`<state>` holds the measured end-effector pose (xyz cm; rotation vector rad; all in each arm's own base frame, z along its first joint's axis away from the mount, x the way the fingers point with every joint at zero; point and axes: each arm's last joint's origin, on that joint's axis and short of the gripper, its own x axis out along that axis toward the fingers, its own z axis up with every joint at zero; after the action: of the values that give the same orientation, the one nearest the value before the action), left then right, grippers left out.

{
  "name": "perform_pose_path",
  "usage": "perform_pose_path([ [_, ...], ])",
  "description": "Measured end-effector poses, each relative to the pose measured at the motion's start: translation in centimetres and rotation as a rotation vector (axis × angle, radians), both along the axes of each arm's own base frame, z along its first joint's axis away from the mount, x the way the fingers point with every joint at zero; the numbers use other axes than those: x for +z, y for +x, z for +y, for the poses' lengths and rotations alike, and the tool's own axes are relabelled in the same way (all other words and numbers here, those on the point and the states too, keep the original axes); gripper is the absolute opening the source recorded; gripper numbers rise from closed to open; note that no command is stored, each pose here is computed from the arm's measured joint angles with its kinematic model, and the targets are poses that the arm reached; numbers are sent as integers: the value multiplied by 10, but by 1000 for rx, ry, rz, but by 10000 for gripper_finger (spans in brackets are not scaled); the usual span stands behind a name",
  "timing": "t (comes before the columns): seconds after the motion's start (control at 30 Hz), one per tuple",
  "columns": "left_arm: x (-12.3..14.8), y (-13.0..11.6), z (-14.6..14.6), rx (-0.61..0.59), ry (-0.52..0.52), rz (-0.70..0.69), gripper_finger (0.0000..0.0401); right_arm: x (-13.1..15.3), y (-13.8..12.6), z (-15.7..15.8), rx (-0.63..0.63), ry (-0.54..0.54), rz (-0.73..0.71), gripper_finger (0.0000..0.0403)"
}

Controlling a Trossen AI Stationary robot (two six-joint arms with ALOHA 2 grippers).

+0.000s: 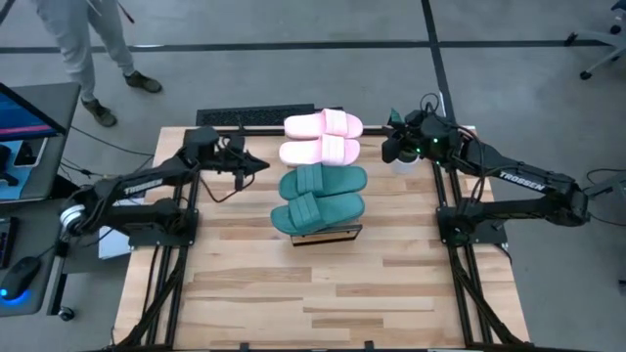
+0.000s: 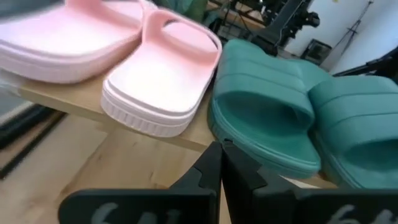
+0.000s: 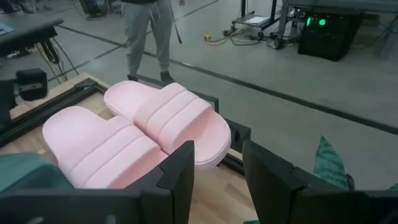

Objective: Pick and place slides into the shelf
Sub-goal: Adjust the slides on the shelf

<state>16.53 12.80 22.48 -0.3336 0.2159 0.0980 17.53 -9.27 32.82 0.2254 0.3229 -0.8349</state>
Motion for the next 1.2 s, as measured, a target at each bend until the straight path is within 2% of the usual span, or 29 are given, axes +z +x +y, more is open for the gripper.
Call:
perform_pose_path([
  [0.2,-6,16,13,-47,-42,37,0,0,-1,0,0,3,5,129],
  [0.57,-5,36,28,-126,-34,93,0,-2,-1,1,0,13,27,129],
  [0.8,-9,39,31,-128,-42,118,0,-2,-1,1,2,8,31,129],
  [1.2,-9,39,33,-76,2,132,0,-2,-1,1,4,5,33,129],
])
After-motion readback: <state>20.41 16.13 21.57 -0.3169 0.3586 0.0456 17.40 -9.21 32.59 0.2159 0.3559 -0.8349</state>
